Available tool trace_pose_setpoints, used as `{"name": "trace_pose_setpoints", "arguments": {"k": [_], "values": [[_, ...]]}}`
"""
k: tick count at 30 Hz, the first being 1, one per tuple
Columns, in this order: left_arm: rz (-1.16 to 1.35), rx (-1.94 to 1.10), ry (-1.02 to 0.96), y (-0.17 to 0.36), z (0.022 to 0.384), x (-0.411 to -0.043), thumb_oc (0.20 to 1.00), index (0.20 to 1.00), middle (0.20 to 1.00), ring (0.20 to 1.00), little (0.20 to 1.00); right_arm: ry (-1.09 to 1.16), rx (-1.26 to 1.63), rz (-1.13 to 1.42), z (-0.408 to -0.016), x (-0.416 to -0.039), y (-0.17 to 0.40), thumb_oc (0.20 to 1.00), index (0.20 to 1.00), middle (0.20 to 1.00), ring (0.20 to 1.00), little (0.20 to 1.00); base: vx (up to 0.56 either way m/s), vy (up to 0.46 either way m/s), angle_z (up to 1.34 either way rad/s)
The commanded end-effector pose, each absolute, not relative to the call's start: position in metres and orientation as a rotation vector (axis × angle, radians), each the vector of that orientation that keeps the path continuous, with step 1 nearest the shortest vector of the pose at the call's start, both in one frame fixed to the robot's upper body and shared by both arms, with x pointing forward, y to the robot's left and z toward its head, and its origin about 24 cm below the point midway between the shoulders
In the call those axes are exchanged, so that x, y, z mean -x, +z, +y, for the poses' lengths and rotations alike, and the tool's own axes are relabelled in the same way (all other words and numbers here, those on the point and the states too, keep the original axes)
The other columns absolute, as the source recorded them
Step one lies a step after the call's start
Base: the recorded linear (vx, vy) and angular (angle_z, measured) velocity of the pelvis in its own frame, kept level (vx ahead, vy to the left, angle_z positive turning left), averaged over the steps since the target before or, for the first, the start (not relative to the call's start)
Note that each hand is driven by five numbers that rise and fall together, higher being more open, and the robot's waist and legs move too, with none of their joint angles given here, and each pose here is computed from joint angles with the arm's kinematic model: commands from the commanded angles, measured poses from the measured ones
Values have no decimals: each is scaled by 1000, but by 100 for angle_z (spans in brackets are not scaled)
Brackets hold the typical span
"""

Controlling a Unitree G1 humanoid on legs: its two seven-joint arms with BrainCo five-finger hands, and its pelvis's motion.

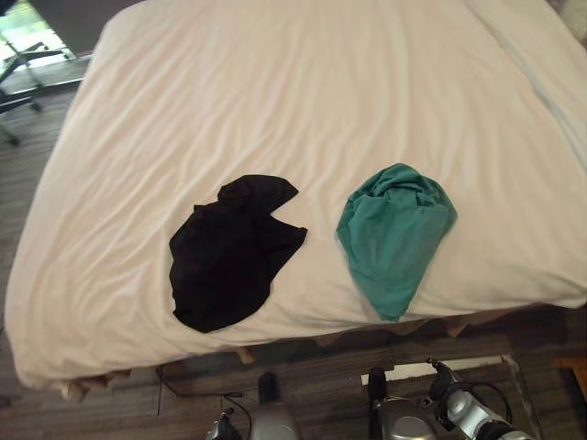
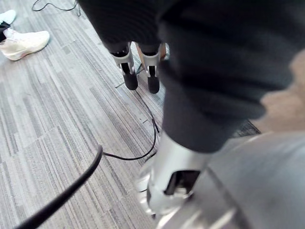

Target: Tidy up the quilt and then pick up the clothes from the bed and put them into the laundry hamper.

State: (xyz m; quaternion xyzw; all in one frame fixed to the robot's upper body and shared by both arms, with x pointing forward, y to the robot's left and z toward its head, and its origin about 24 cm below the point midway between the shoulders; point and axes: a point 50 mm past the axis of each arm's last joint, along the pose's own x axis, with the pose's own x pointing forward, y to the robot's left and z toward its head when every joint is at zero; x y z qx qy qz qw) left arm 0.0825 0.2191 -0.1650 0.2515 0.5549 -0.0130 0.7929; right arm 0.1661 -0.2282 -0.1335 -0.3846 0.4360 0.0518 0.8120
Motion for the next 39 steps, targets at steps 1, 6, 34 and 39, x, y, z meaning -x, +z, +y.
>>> {"name": "trace_pose_setpoints", "arguments": {"k": [1,6,34,39], "values": [[1071,-558,-31,-155,206,-132,1000,1000,1000,1000,1000,131,730,905,-205,-170,-135,1000,1000,1000,1000,1000,-16,347,-3],[1068,-521,93,-149,228,-138,1000,1000,1000,1000,1000,-34,505,1022,-207,-151,-146,1000,1000,1000,1000,1000,-97,209,-31],[157,-794,639,73,417,-190,1000,1000,1000,1000,1000,-399,1115,-225,-344,-237,144,1000,1000,1000,1000,1000,6,3,-5],[-23,-957,352,89,346,-249,1000,1000,1000,1000,1000,-241,1179,-304,-302,-264,142,1000,1000,1000,1000,1000,-9,-29,0]]}}
